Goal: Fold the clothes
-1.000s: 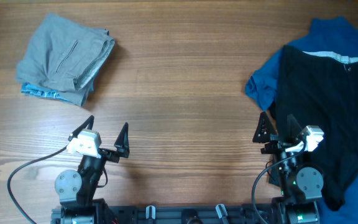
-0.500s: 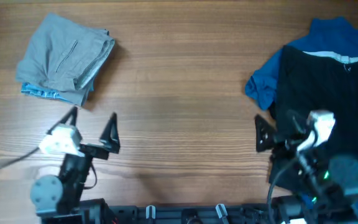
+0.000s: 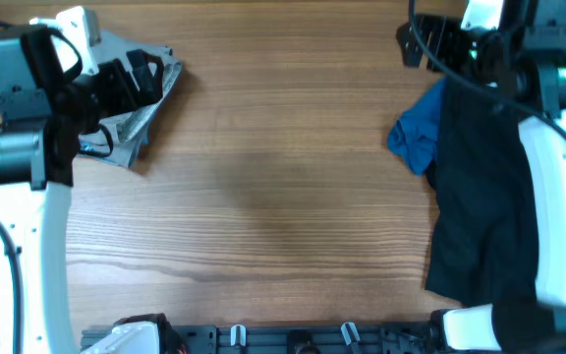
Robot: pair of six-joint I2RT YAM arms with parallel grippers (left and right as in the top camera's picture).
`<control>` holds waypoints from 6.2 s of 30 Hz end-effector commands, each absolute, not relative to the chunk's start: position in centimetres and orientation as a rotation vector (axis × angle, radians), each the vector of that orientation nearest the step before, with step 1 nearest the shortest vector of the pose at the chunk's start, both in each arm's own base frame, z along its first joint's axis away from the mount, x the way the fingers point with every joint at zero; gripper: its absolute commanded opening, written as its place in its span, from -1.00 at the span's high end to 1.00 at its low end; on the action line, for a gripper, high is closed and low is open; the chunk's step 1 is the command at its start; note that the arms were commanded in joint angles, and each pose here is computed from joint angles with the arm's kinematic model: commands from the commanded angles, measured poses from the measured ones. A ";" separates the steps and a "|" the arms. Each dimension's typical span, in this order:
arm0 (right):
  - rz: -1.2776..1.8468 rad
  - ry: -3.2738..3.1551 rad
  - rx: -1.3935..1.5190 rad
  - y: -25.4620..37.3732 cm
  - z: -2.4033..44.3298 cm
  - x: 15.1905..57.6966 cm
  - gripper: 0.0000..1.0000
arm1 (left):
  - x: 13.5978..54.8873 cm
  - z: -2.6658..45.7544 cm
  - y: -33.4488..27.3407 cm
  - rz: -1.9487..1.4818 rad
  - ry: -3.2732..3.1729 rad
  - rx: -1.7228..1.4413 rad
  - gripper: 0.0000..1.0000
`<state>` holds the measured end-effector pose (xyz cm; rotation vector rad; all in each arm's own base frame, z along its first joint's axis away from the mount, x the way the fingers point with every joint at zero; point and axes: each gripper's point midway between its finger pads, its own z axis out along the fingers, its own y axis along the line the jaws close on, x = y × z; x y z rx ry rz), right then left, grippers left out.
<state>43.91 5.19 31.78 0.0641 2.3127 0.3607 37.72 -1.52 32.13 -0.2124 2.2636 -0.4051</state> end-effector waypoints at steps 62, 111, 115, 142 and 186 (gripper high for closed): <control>0.932 2.067 -0.676 28.2 35.3 39.3 0.91 | 30.2 44.5 2.5 -0.236 1.859 -0.200 -1.00; 0.477 3.134 0.176 6.4 5.7 42.3 0.34 | 55.4 0.6 -0.7 -0.550 2.592 -0.530 0.57; 0.801 3.217 -0.145 10.6 4.2 37.8 0.08 | 55.9 5.1 -1.7 -0.555 2.534 -0.421 0.28; 0.368 2.959 0.269 4.3 12.4 39.7 0.10 | 33.5 14.0 3.6 -0.204 3.164 -0.483 -0.59; 0.472 3.005 0.548 7.7 6.5 30.4 -0.16 | 23.8 -0.9 7.2 -0.472 2.940 -1.645 -0.43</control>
